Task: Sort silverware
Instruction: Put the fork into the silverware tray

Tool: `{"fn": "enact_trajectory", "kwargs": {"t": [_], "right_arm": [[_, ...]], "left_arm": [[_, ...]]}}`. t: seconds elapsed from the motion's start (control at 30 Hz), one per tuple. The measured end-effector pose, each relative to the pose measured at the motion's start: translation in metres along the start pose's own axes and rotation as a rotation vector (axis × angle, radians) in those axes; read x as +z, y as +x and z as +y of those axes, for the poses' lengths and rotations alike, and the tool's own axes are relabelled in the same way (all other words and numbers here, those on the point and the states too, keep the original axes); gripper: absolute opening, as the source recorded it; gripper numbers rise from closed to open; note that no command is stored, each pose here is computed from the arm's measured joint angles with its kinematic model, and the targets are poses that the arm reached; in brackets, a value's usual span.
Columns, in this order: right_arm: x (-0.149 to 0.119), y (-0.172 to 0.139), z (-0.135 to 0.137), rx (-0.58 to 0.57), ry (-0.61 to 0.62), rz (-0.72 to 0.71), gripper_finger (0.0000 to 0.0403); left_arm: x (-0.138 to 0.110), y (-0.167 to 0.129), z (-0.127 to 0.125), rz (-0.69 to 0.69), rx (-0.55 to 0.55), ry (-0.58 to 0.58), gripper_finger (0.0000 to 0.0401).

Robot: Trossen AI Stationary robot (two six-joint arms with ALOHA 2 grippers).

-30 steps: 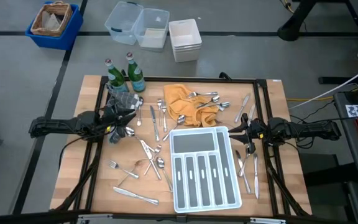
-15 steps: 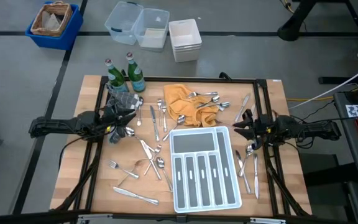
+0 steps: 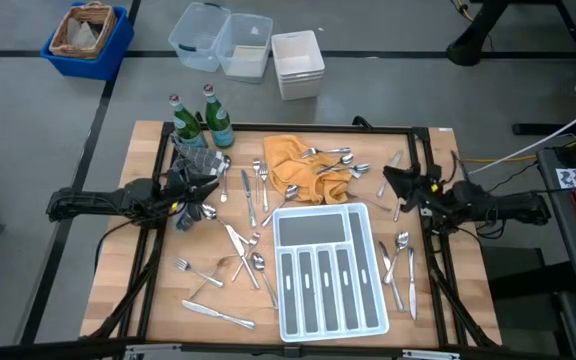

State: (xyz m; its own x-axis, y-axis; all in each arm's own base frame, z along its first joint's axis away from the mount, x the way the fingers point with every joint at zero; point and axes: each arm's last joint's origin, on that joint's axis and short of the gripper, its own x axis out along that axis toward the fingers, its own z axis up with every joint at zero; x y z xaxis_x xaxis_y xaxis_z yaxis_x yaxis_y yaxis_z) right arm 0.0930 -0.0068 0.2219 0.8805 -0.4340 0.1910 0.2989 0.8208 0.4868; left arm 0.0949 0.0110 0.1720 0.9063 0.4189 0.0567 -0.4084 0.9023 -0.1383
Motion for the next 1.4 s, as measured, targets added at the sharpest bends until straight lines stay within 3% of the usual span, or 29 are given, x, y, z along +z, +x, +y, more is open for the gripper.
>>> {"fn": "enact_trajectory", "kwargs": {"t": [0.3, 0.63, 0.87, 1.17, 1.4], "right_arm": [[0.013, 0.018, 0.017, -0.141, -0.128, 0.302, 0.0111], [-0.003, 0.049, 0.022, -0.281, -0.172, 0.626, 0.0111], [-0.016, 0.076, -0.003, -0.386, -0.111, 0.785, 0.0111], [-0.035, 0.098, -0.042, -0.428, 0.001, 1.018, 0.0113], [-0.052, 0.107, -0.062, -0.422, 0.035, 1.122, 0.0170]], "left_arm": [[0.000, 0.000, 0.000, 0.000, 0.000, -0.118, 0.0104], [0.000, 0.000, 0.000, 0.000, 0.000, -0.154, 0.0104], [0.000, 0.000, 0.000, 0.000, 0.000, -0.152, 0.0104], [0.000, 0.000, 0.000, 0.000, 0.000, -0.151, 0.0104], [0.000, 0.000, 0.000, 0.001, 0.000, -0.151, 0.0104]]}}
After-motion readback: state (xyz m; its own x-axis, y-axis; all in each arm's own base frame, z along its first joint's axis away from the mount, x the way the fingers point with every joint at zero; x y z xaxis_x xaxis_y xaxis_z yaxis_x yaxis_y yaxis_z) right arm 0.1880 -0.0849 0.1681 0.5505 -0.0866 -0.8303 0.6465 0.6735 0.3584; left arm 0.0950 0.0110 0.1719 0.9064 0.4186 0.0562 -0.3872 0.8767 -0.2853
